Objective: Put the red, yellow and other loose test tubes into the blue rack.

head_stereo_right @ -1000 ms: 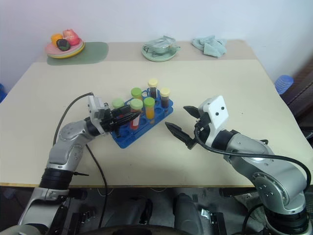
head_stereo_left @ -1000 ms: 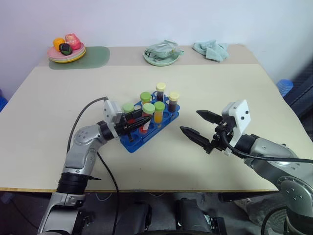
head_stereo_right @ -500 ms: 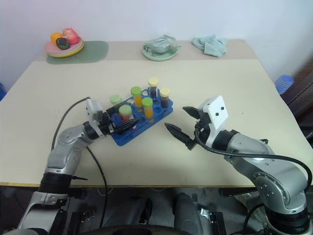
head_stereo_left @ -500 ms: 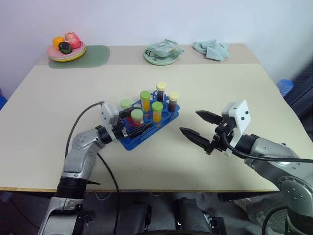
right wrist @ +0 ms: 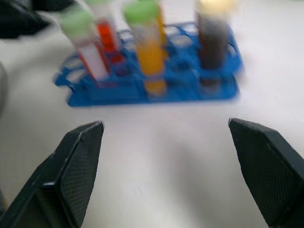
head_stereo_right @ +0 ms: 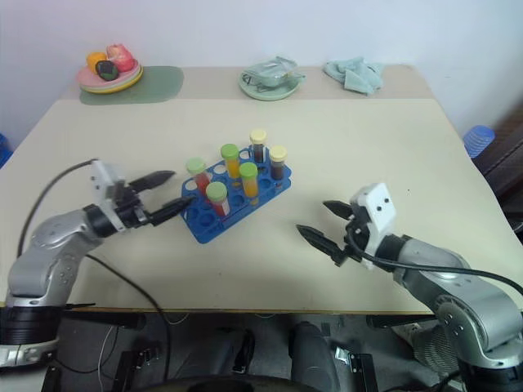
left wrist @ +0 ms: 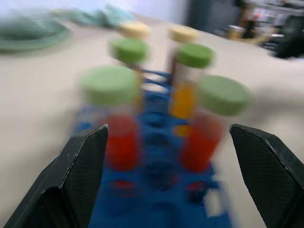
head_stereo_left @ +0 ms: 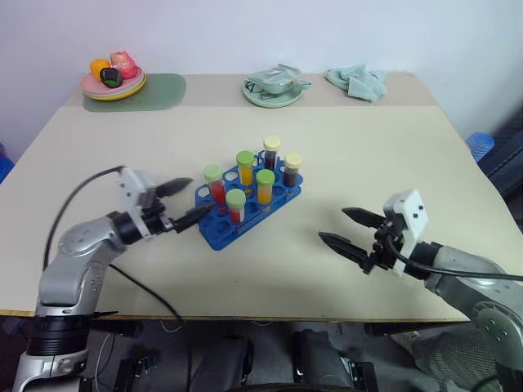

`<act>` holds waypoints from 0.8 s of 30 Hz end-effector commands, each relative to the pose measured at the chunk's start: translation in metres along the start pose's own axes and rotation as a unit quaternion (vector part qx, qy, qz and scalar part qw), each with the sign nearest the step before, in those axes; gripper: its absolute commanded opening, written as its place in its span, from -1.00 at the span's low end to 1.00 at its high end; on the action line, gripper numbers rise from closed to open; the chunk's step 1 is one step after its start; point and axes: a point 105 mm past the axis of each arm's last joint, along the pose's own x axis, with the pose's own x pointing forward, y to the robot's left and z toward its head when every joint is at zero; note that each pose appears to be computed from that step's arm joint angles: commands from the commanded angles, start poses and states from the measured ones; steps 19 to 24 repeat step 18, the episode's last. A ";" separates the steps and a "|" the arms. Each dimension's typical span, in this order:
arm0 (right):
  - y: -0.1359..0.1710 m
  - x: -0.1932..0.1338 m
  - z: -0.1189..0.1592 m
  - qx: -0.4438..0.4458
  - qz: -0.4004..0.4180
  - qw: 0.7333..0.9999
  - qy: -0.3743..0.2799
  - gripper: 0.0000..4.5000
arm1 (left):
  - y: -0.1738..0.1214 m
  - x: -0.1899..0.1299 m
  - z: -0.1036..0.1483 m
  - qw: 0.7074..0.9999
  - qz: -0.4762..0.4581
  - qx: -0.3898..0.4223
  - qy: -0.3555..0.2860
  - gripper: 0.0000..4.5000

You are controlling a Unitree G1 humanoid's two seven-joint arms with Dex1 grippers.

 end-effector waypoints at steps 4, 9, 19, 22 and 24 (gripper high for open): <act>-0.023 -0.040 -0.014 -0.039 -0.064 0.997 -0.012 0.92 | 0.009 -0.026 -0.003 0.999 -0.018 0.012 0.050 0.85; -0.033 -0.070 -0.019 -0.069 -0.094 0.993 -0.027 0.92 | 0.010 -0.038 -0.002 0.998 -0.026 -0.006 0.058 0.85; -0.045 -0.080 -0.008 -0.098 -0.112 0.988 -0.046 0.92 | -0.003 -0.046 -0.005 0.997 -0.052 -0.019 0.057 0.85; -0.045 -0.080 -0.008 -0.098 -0.112 0.988 -0.046 0.92 | -0.003 -0.046 -0.005 0.997 -0.052 -0.019 0.057 0.85; -0.045 -0.080 -0.008 -0.098 -0.112 0.988 -0.046 0.92 | -0.003 -0.046 -0.005 0.997 -0.052 -0.019 0.057 0.85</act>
